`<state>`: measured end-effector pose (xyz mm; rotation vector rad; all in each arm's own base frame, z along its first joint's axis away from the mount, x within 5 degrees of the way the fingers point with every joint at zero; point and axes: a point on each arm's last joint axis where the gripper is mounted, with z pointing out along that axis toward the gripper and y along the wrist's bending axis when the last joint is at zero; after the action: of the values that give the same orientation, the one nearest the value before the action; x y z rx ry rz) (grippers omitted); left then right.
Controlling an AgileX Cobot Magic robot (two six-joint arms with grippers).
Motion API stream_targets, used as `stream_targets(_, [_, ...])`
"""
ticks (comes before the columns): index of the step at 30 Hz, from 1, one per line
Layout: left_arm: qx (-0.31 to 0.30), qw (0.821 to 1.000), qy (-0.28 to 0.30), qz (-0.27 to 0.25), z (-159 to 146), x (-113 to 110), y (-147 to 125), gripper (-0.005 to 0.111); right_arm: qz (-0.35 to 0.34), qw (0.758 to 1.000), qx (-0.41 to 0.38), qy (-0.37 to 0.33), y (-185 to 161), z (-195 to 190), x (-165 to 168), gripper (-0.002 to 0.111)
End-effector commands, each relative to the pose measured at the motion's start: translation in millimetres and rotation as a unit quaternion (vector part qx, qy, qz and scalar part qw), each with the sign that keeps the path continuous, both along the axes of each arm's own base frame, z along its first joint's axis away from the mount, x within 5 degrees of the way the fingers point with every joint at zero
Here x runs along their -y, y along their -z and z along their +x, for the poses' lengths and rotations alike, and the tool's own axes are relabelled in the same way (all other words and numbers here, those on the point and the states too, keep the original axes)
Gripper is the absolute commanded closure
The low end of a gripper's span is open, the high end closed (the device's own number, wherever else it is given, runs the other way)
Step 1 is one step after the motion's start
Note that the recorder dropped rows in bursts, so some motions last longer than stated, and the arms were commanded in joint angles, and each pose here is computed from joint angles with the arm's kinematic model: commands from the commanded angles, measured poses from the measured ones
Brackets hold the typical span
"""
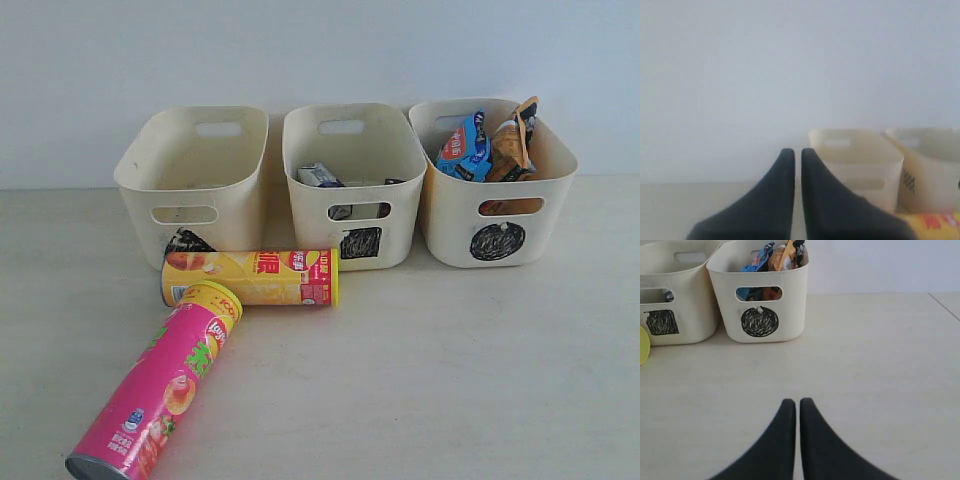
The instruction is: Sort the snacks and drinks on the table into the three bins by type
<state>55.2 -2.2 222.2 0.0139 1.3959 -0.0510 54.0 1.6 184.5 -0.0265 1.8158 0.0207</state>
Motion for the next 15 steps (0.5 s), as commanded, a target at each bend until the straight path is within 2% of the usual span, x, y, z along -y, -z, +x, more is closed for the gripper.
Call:
stream_targets(1, [0.117,0.989,0.016,-0.084,-6,-2,-20,0.103,-0.004,1.000,0.005,-0.001,0,0,0,0.108])
stream_targets(2, [0.151,0.983,0.024,-0.104,-9,-2,-26,0.103,-0.004,1.000,0.005,-0.001,0,0,0,0.108])
stream_targets(4, [0.178,0.975,0.030,-0.127,-10,-3,-40,0.103,-0.004,1.000,0.005,-0.001,0,0,0,0.108])
stream_targets(5, [0.178,0.974,0.027,-0.140,-9,-4,-46,0.103,-0.004,1.000,0.005,-0.001,0,0,0,0.108])
stream_targets(7, [0.167,0.977,0.017,-0.131,-2,-5,-64,0.103,-0.004,1.000,0.005,-0.001,0,0,0,0.108])
stream_targets(12, [0.058,0.992,0.010,-0.111,32,-1,-91,0.103,-0.004,1.000,0.004,-0.001,1,0,0,0.108])
stream_targets(15, [-0.025,0.997,0.006,-0.074,56,1,-101,0.103,-0.004,1.000,0.003,-0.001,1,0,0,0.108])
